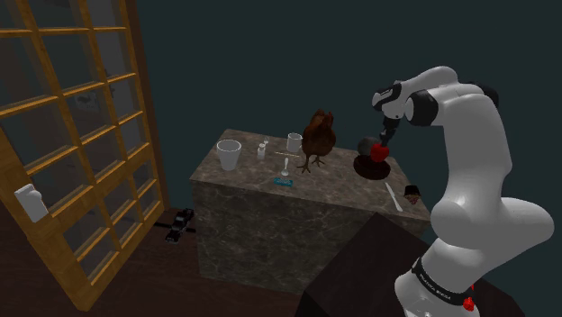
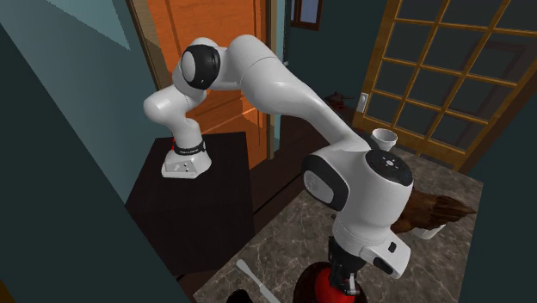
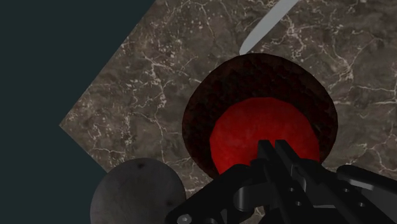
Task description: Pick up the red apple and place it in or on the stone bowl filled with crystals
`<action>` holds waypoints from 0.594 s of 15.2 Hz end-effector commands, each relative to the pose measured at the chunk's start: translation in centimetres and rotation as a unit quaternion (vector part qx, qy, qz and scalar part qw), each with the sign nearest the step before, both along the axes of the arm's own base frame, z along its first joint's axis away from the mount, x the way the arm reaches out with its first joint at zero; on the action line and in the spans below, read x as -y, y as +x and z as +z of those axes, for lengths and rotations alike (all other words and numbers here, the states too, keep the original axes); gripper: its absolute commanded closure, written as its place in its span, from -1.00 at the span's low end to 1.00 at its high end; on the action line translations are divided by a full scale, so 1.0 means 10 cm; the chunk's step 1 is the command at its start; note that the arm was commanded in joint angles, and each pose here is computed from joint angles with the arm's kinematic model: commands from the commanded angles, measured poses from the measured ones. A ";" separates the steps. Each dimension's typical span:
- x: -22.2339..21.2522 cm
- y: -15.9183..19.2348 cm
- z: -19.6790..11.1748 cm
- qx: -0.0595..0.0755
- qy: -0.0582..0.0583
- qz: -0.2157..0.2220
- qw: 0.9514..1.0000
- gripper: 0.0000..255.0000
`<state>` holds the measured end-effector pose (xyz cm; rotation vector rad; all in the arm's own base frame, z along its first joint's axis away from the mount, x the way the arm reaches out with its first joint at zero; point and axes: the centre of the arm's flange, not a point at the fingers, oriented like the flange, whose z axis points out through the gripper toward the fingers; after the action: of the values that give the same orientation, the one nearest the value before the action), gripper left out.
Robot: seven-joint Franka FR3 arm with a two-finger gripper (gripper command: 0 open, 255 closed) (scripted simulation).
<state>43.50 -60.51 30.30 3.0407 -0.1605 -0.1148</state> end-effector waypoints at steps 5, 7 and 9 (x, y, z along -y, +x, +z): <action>0.00 0.00 0.00 0.000 0.000 0.000 1.000 -1.00; 0.00 0.00 0.00 0.000 0.000 0.000 1.000 -1.00; 0.00 0.00 0.00 0.000 0.000 0.000 1.000 -1.00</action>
<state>43.49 -60.51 30.29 3.0404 -0.1605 -0.1144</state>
